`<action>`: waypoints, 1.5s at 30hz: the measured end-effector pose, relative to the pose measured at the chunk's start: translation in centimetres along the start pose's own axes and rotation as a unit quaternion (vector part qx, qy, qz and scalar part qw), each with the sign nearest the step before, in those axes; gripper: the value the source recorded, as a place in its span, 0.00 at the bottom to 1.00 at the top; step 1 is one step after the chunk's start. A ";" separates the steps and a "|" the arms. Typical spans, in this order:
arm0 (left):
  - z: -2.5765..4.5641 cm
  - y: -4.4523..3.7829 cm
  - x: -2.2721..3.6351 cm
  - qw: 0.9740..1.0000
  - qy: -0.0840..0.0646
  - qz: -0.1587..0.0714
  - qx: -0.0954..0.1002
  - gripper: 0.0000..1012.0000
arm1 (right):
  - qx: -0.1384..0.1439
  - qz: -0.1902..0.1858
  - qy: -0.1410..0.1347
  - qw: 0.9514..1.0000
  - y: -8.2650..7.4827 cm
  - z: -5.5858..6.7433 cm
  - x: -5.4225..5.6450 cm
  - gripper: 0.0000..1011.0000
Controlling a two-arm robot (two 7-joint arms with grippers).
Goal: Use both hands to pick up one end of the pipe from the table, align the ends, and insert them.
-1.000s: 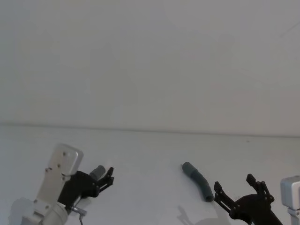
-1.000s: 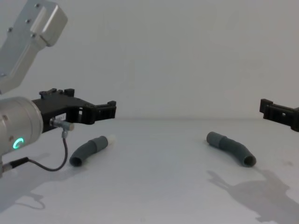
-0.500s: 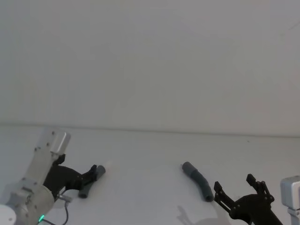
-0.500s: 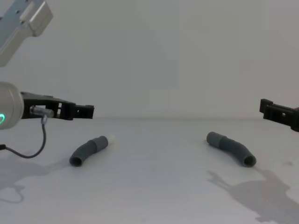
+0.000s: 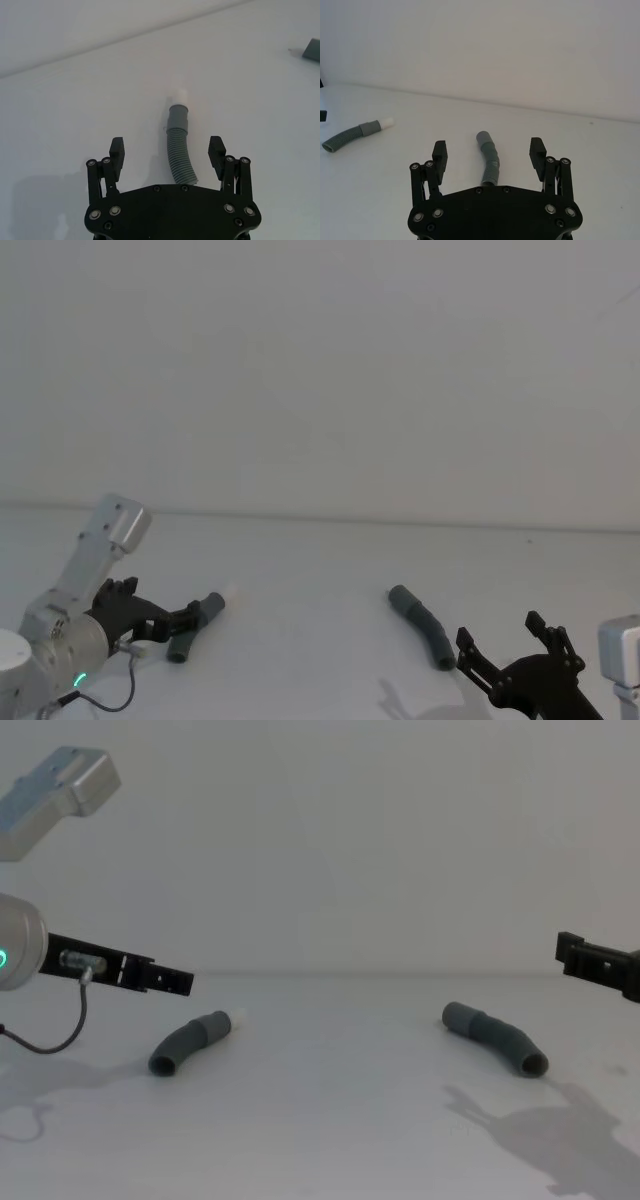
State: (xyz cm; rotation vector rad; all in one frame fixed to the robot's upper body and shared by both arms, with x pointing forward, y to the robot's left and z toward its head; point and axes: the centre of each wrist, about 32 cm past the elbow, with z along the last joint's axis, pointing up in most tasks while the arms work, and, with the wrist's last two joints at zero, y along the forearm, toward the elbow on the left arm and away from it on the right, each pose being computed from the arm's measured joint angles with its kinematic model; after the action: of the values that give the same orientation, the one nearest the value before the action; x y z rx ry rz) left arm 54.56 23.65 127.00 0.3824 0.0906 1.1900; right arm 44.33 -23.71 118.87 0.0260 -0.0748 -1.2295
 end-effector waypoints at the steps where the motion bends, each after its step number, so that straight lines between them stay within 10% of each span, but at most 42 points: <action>1: 0.05 -0.13 0.09 1.000 0.000 -0.003 0.004 0.99 | 0.000 0.000 0.000 1.000 0.0 0.0 0.0 0.99; 45: 1.36 -5.61 2.27 0.996 -0.012 -0.057 0.074 0.99 | 0.000 0.000 0.000 1.000 0.0 0.0 0.0 0.99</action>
State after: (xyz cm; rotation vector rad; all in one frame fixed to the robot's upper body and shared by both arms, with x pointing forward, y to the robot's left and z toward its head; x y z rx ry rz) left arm 60.75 23.63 126.68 0.5148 0.1780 1.0690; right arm 44.33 -23.71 118.87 0.0260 -0.0748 -1.2294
